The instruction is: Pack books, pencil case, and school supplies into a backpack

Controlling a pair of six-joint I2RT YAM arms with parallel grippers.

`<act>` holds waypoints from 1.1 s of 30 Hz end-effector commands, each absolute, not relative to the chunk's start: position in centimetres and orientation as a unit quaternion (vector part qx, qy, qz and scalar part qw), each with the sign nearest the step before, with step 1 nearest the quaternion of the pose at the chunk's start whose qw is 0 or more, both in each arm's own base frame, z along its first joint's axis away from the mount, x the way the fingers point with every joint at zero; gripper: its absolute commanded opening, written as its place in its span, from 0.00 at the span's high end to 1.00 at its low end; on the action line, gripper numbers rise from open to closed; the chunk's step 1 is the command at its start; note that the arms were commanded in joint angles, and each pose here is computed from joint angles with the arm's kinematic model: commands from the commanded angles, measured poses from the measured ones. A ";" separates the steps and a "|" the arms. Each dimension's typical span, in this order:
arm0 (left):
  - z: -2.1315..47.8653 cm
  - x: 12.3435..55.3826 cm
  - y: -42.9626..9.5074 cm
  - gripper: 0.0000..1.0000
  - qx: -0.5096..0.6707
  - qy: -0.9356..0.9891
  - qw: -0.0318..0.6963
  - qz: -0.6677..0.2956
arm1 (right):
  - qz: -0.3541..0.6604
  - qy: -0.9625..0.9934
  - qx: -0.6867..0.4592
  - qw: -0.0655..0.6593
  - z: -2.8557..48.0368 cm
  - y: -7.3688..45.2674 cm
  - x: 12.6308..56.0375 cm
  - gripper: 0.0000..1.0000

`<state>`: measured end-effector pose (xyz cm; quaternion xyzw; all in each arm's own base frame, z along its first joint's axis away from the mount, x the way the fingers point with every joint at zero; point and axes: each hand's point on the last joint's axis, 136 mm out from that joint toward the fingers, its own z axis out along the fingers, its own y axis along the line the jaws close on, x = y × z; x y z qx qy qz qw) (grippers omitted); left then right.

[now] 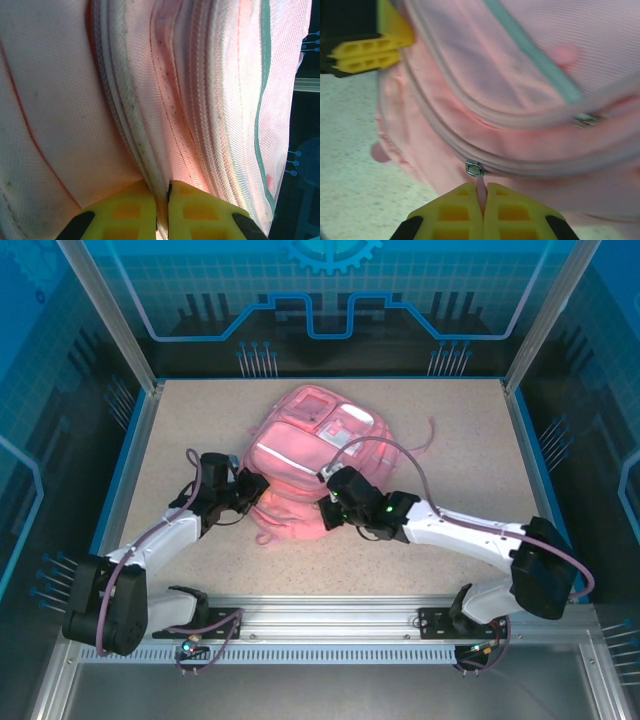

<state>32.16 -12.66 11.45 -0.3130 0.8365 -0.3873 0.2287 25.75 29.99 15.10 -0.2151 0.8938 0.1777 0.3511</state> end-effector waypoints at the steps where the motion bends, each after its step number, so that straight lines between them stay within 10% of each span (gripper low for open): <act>1: 11.8 32.3 -11.4 0.96 -0.307 0.845 0.258 -0.354 | 0.089 0.900 -0.191 0.381 15.3 24.4 27.6 1.00; 26: 12.4 30.3 -12.3 0.98 -0.251 0.865 0.241 -0.362 | 0.000 0.945 -0.009 0.327 13.6 13.9 39.1 1.00; 33: 13.4 30.2 -12.6 0.62 -0.227 0.870 0.244 -0.364 | 0.196 0.930 -0.119 0.289 16.9 20.6 35.1 0.29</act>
